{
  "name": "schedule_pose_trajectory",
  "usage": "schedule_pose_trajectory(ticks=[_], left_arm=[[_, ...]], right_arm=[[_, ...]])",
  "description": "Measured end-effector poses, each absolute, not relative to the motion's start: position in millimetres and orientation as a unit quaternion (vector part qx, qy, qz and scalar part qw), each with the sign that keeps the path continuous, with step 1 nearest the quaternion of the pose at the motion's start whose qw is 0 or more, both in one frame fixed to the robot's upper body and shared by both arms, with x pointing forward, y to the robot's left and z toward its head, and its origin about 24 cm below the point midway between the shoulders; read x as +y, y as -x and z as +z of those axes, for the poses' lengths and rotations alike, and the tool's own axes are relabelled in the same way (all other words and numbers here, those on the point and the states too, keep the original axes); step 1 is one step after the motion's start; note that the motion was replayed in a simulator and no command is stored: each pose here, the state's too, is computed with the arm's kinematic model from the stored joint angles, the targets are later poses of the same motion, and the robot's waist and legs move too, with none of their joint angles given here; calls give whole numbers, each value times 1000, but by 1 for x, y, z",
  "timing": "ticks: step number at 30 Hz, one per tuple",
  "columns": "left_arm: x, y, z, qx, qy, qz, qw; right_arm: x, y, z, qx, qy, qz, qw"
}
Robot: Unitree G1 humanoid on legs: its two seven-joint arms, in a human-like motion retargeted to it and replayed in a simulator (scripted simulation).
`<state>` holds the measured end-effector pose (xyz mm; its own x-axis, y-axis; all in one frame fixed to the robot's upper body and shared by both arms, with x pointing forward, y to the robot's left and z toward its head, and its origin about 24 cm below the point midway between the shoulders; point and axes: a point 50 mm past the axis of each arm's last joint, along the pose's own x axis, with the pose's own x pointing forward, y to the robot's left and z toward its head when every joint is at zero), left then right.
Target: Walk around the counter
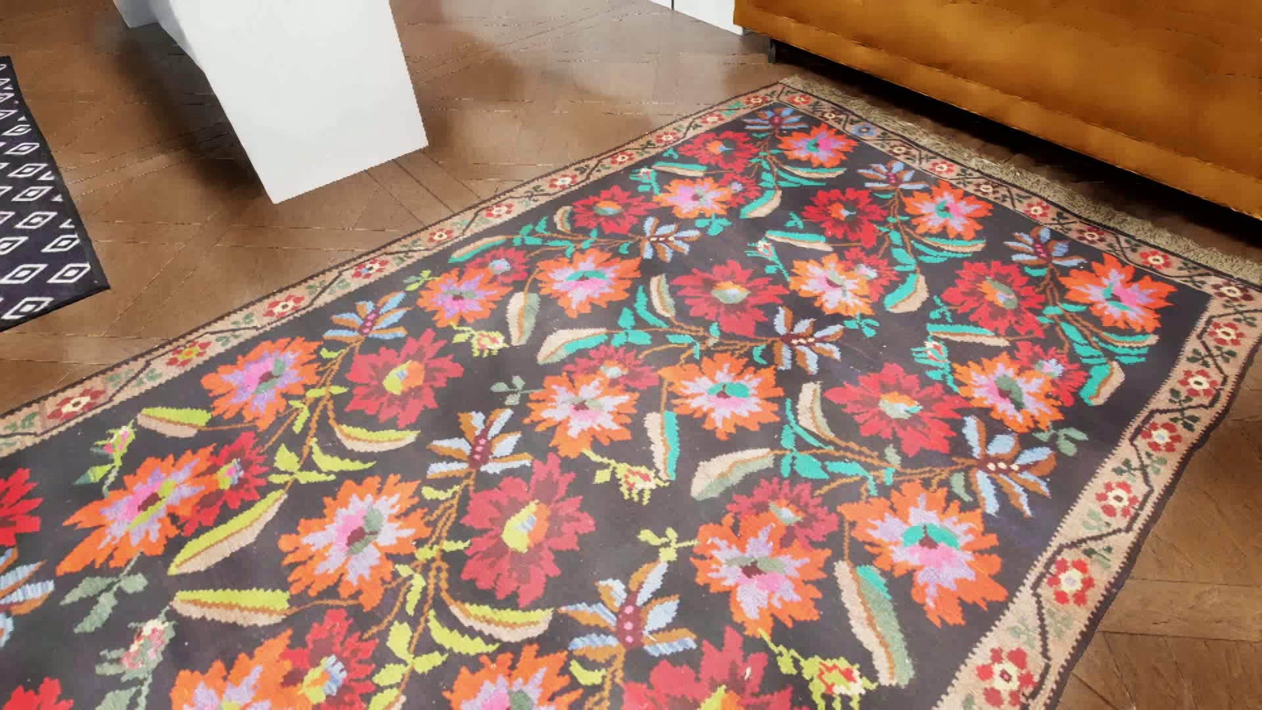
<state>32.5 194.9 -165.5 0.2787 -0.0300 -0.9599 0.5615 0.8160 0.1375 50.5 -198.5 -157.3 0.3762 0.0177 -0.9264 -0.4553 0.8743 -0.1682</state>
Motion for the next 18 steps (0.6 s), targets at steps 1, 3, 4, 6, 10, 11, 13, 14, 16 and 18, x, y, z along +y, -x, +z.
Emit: schedule_pose_trajectory(ticks=[1, 3, 4, 6, 10, 11, 13, 14, 16, 18], left_arm=[[194, -38, -165, 559, -240, -201, 768], [193, -50, -162, 543, -239, -198, 780], [192, -56, -161, 536, -237, -194, 787], [186, -64, -159, 523, -232, -195, 797], [177, -70, -158, 510, -224, -203, 805], [173, -68, -158, 509, -228, -215, 802], [175, -66, -158, 509, -236, -223, 797], [177, -68, -157, 505, -245, -229, 795], [179, -78, -151, 484, -254, -234, 804], [178, -89, -149, 473, -256, -230, 811]], right_arm=[[-196, -60, -156, 526, 204, 150, 812], [-193, -73, -153, 509, 199, 144, 825], [-191, -77, -152, 505, 198, 146, 828], [-190, -80, -152, 502, 196, 144, 830], [-192, -77, -153, 506, 198, 144, 827], [-193, -70, -154, 513, 198, 143, 823], [-198, -59, -155, 528, 197, 137, 815], [-198, -53, -157, 536, 197, 140, 809], [-197, -40, -159, 549, 196, 145, 799], [-203, -26, -160, 567, 199, 142, 787]])
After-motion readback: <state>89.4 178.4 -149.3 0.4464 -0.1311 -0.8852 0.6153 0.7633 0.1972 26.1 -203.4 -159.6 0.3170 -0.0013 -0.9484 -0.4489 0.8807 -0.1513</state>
